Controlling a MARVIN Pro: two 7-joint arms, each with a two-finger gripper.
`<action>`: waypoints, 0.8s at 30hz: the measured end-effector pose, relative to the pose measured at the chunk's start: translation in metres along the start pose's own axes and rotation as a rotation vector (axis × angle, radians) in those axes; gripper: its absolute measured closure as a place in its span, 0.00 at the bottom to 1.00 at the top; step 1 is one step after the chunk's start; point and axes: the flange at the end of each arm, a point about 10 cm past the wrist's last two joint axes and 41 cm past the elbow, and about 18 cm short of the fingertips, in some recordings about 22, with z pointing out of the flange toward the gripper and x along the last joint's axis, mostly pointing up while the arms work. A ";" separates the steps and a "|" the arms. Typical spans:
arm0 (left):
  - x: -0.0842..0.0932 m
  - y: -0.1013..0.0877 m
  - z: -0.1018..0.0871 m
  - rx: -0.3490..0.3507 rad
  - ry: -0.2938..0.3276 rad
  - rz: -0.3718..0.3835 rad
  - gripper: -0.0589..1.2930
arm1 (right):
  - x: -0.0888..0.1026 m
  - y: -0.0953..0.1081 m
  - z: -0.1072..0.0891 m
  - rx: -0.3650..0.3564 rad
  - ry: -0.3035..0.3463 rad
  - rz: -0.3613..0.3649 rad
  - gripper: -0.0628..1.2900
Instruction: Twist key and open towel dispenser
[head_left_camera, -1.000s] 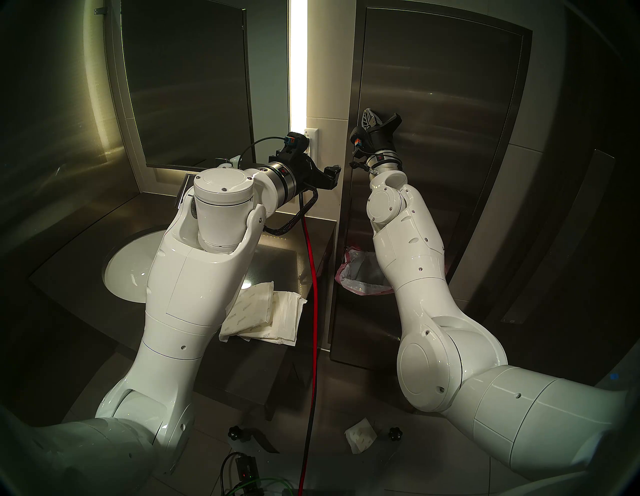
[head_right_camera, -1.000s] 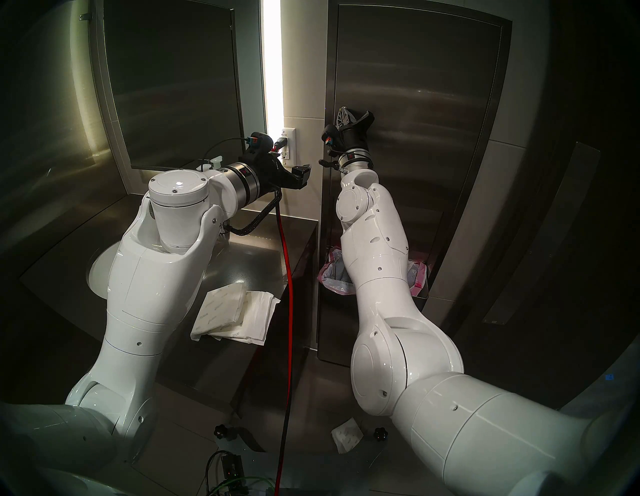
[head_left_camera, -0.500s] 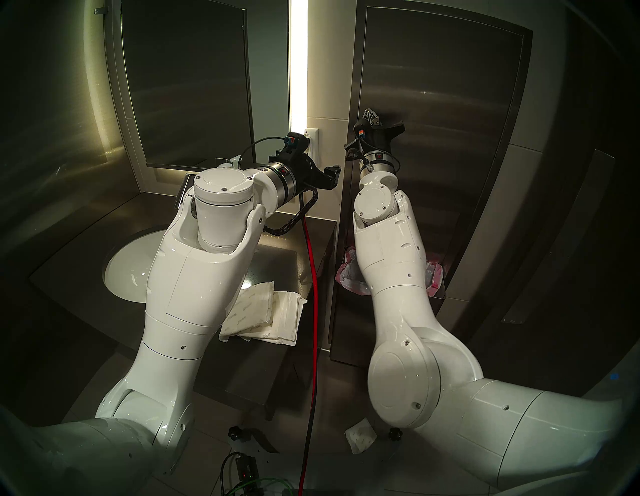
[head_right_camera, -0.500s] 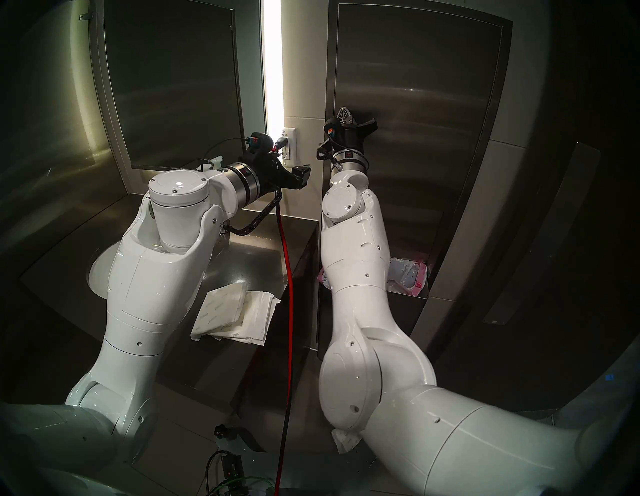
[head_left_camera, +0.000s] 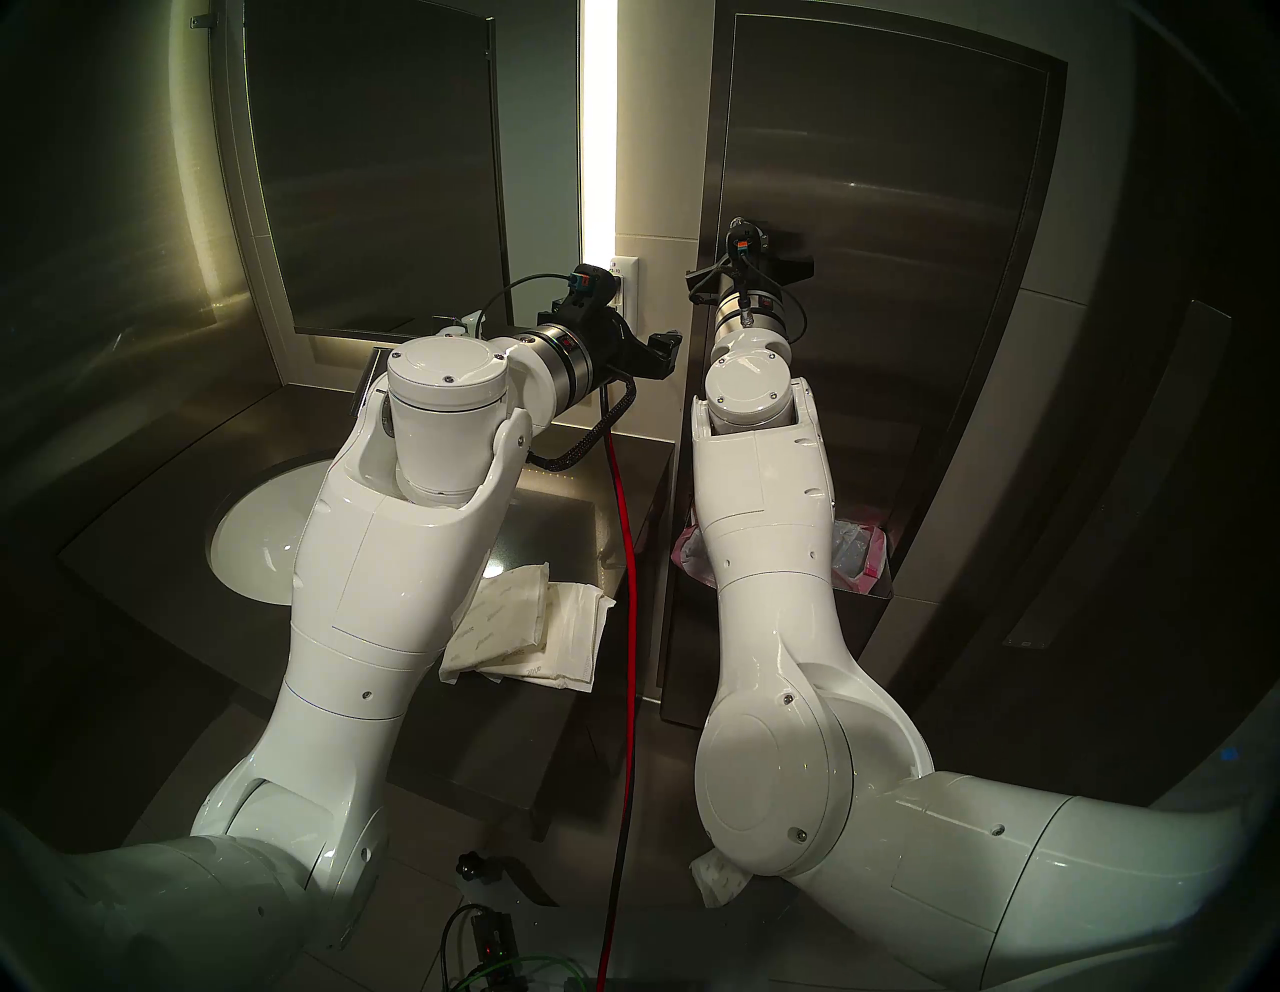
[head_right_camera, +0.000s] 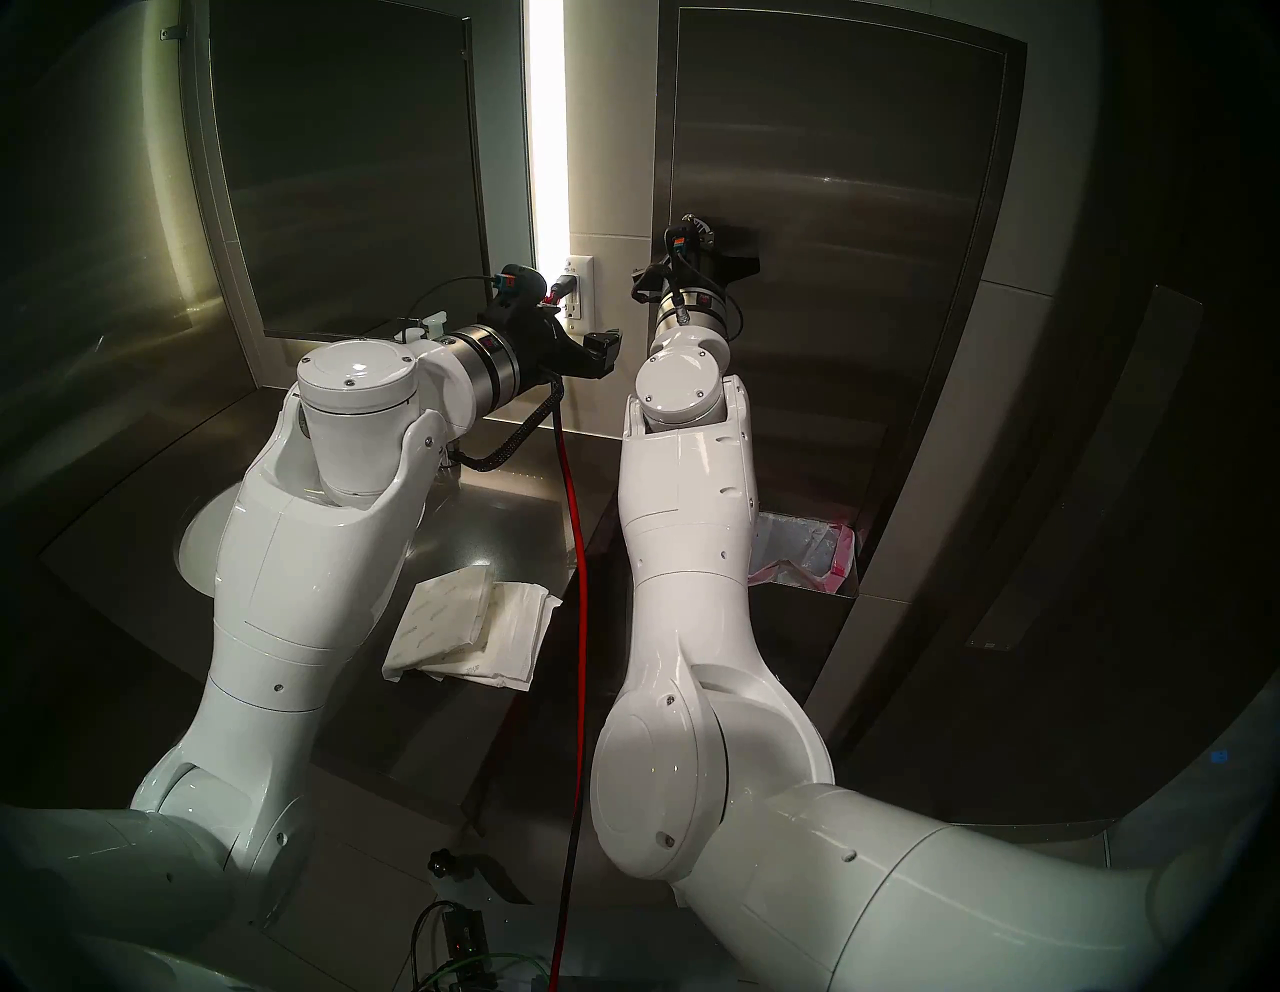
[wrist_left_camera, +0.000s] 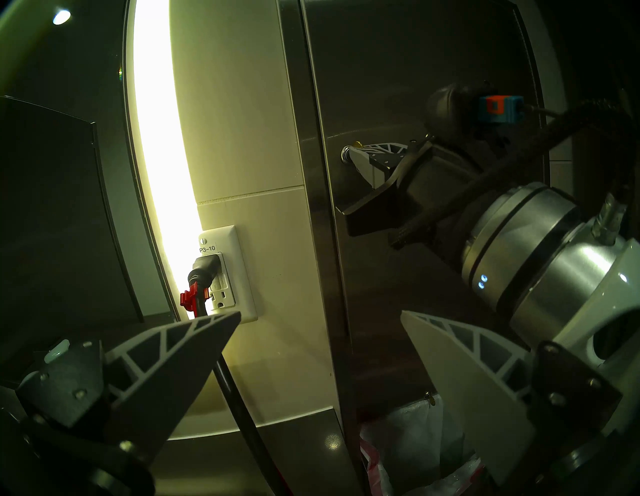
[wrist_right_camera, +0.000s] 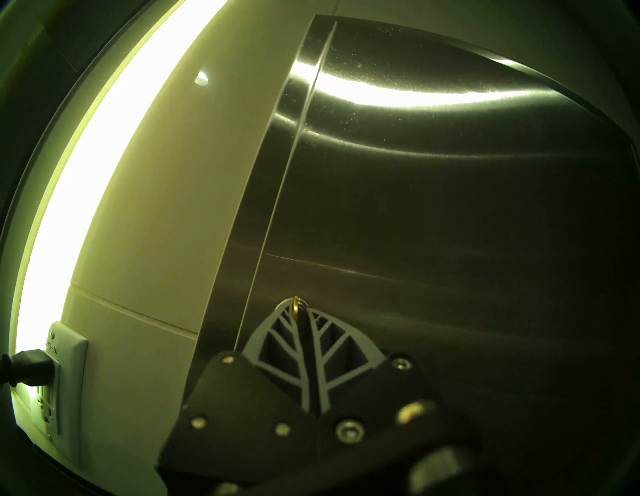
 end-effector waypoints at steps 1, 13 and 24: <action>0.000 0.000 0.000 0.000 0.000 0.000 0.02 | 0.000 0.000 0.000 0.001 0.000 0.005 0.98; -0.001 0.000 0.000 -0.001 -0.001 -0.001 0.02 | -0.001 0.004 -0.009 0.019 0.039 0.032 0.98; -0.002 0.001 0.000 -0.001 -0.004 -0.002 0.02 | -0.007 0.009 -0.027 0.041 0.097 0.019 0.98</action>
